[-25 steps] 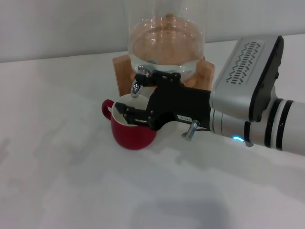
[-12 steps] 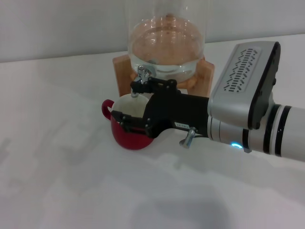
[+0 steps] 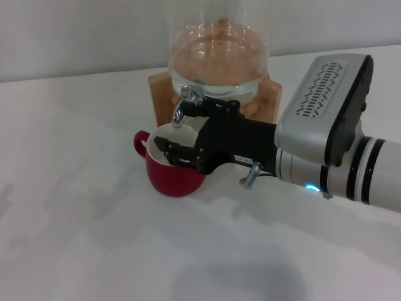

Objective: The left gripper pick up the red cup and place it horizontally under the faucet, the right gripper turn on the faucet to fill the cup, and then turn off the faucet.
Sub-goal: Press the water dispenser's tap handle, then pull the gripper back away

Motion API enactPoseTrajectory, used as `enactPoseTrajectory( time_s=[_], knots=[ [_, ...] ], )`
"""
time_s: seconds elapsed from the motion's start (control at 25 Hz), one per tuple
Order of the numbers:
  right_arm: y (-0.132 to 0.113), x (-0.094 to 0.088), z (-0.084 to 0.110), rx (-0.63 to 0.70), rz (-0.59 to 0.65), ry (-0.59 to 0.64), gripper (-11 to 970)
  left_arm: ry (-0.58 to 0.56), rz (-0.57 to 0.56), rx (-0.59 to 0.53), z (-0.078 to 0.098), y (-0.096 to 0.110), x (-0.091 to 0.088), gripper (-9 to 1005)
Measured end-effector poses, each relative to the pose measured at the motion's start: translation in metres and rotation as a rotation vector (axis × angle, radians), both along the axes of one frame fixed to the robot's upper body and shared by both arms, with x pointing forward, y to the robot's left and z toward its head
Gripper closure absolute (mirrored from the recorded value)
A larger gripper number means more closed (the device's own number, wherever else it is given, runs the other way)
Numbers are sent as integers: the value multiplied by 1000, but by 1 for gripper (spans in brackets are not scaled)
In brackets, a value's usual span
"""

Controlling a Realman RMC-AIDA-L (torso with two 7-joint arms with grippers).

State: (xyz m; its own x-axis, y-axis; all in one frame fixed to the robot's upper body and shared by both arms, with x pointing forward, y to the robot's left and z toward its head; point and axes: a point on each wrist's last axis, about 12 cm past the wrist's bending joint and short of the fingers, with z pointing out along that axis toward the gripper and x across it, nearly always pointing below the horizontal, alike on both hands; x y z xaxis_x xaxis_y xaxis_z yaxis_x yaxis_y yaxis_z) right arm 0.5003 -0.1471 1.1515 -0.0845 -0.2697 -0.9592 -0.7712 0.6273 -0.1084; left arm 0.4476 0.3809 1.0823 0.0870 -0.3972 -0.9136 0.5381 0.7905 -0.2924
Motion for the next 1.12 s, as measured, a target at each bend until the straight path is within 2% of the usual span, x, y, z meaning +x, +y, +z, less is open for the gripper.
enactPoseTrajectory(
  time_s=[1.12],
  knots=[
    [-14, 3, 0, 1, -61, -4, 223, -7, -23, -19, 2, 0, -4, 134]
  ],
)
